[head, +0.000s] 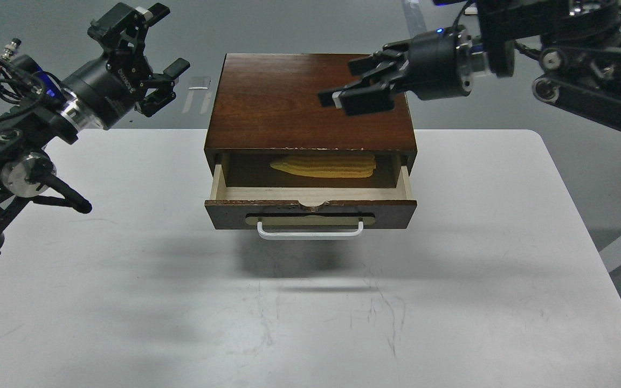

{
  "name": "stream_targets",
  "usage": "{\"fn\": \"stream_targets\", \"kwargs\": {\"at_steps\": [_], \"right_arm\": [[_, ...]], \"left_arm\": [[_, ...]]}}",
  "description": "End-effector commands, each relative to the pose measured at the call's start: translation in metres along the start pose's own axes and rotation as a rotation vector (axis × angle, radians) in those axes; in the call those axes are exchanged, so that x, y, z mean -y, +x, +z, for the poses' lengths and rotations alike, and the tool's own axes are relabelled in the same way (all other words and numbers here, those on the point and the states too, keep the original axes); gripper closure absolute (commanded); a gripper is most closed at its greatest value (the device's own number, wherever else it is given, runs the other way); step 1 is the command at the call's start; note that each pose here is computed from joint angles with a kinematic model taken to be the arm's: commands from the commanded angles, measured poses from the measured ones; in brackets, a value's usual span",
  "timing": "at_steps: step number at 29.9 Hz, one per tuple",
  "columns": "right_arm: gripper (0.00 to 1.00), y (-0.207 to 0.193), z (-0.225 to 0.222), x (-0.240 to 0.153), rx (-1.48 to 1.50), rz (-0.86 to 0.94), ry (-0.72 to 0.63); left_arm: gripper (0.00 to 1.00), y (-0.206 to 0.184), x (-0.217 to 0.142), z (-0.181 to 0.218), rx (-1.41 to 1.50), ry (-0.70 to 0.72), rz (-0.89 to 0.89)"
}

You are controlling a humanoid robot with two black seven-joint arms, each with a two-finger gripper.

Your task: Put corn in drawer with both arms

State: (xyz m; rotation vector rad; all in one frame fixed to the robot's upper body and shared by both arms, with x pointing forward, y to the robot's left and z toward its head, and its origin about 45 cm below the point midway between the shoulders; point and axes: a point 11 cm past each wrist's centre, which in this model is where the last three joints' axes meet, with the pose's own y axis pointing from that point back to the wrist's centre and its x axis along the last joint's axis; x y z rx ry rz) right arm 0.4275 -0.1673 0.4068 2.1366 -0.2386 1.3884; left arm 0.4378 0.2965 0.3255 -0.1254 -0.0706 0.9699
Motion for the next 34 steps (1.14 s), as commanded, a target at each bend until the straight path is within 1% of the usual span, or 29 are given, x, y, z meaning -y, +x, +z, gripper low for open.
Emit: {"fn": "stream_targets", "kwargs": {"at_steps": [1, 3, 5, 7, 9, 11, 15, 17, 21, 27, 34], "right_arm": [[0.03, 0.001, 0.026, -0.031, 0.306, 0.204, 0.009], [0.00, -0.010, 0.043, -0.042, 0.460, 0.285, 0.005], [0.00, -0.021, 0.055, -0.049, 0.555, 0.334, -0.002], [0.00, -0.043, 0.076, -0.064, 0.716, 0.438, -0.023], [0.00, -0.057, 0.087, -0.071, 0.822, 0.514, -0.031], [0.00, -0.067, 0.093, -0.074, 0.889, 0.562, -0.036], [0.00, -0.097, 0.112, -0.088, 1.109, 0.724, -0.052], [0.00, -0.106, 0.117, -0.092, 1.169, 0.766, -0.056], [0.00, -0.140, 0.134, -0.106, 1.319, 0.879, -0.093], [0.00, -0.181, 0.143, -0.120, 1.442, 0.960, -0.129], [0.00, -0.207, 0.142, -0.121, 1.505, 0.979, -0.144]], "left_arm": [[0.02, -0.002, 0.001, -0.001, -0.004, 0.000, -0.004], [0.02, -0.002, 0.001, -0.001, -0.005, 0.000, -0.006], [0.02, -0.002, 0.001, -0.001, -0.006, -0.002, -0.008], [0.02, -0.005, 0.003, -0.002, -0.015, -0.005, -0.013], [0.02, -0.006, 0.004, 0.000, -0.022, -0.014, -0.017], [0.02, -0.006, 0.004, 0.000, -0.026, -0.018, -0.018], [0.02, -0.007, 0.005, -0.001, -0.043, -0.023, -0.022], [0.02, -0.008, 0.005, -0.001, -0.049, -0.025, -0.022], [0.02, -0.010, 0.005, -0.005, -0.060, -0.023, -0.021], [0.02, -0.020, 0.010, -0.012, -0.100, -0.030, -0.033], [0.02, -0.028, 0.015, -0.018, -0.125, -0.032, -0.043]]}}
